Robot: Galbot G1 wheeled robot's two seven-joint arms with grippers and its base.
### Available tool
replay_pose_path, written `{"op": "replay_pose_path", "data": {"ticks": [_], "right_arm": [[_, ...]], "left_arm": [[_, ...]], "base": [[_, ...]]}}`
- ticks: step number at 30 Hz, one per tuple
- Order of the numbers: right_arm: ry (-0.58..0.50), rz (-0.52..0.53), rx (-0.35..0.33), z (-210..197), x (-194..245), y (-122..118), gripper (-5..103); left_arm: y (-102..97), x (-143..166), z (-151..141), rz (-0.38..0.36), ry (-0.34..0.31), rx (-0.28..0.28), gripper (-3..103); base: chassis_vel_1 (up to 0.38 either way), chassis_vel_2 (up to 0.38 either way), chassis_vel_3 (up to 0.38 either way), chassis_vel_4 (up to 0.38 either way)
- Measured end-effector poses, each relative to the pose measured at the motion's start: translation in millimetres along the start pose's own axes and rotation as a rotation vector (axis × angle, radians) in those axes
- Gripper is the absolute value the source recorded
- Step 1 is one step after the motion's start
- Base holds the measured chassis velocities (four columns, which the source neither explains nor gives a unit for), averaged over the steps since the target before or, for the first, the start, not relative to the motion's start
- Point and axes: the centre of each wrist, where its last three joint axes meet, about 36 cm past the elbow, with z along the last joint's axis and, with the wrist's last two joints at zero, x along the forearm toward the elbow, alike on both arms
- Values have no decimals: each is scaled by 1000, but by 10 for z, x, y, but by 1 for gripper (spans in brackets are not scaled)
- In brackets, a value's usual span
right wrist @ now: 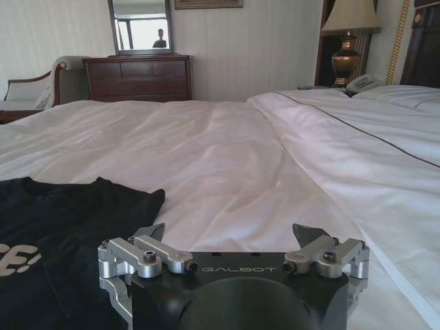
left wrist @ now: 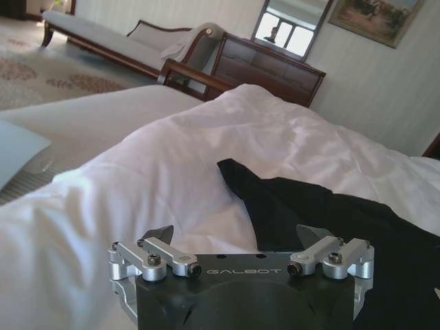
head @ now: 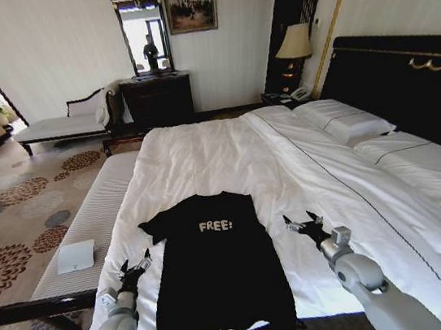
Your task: Fold the clothes on the bed.
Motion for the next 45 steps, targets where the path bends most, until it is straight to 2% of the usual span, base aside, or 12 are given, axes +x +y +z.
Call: {"op": "replay_pose_path", "data": {"ticks": [3,9,13,18,26,29,31,34,36,39,43,45], "right_arm": [[12,28,-8,99,109,-24,100],[23,51,-19,163,210,-26,100],[34,65,-13,198,275,-54,100],[33,75,-8,183,309,-85,100],[33,85,-10,178,330,-104,100],[33,88,-11,175,332,-111,100],[34,88,-11,175,332,-112,100],[35,88,-11,171,326,-118,100],[35,87,-11,170,320,-118,100],[36,86,-11,169,318,-121,100],[40,86,-12,169,323,-127,100],[43,85,-14,164,324,-127,100]], "left_arm": [[-96,-264,-77,-9,3,66,100],[-175,-639,-267,-10,-14,99,100],[-252,-958,-458,-5,-28,145,100],[-284,-1229,-510,-18,-25,173,100],[-236,-1475,-436,-66,2,190,102],[-258,-1534,-416,-92,19,221,99],[-256,-1548,-405,-97,22,223,99],[-240,-1575,-382,-107,27,221,95],[-233,-1600,-367,-112,30,220,86],[-224,-1631,-349,-111,32,218,80],[-232,-1715,-328,-105,35,220,59],[-253,-1738,-329,-104,36,227,59]], "base": [[0,0,0,0],[0,0,0,0],[0,0,0,0],[0,0,0,0],[0,0,0,0],[0,0,0,0],[0,0,0,0],[0,0,0,0],[0,0,0,0],[0,0,0,0],[0,0,0,0],[0,0,0,0]]}}
